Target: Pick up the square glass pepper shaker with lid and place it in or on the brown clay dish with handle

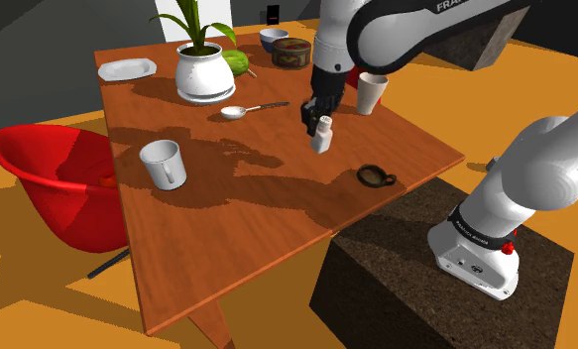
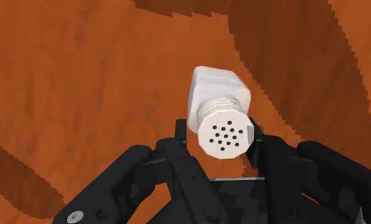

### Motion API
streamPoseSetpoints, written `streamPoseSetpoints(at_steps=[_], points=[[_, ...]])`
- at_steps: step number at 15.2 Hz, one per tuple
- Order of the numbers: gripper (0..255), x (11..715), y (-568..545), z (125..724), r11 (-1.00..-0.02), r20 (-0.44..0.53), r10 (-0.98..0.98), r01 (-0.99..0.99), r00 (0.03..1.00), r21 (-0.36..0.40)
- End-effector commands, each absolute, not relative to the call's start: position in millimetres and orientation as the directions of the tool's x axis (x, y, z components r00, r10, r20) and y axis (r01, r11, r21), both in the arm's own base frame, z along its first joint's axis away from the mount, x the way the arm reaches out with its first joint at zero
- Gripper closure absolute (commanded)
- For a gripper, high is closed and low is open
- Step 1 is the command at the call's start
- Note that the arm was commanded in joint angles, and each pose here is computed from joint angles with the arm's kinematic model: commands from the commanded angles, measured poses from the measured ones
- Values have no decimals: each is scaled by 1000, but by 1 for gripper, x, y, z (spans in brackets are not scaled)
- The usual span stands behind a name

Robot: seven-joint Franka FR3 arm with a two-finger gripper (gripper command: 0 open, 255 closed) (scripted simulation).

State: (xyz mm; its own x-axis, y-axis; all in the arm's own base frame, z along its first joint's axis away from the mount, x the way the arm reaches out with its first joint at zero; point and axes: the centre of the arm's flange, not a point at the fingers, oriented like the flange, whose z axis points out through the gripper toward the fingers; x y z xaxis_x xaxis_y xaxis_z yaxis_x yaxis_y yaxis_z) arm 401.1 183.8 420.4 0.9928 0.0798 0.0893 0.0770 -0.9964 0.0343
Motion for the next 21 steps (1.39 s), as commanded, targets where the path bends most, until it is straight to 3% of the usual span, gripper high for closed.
streamPoseSetpoints(at_steps=[1,8,21], points=[[255,401,183,431,-996,89,80,77,993,34],[255,401,183,462,-996,89,80,77,993,34],[255,256,96,474,-996,89,80,77,993,34]])
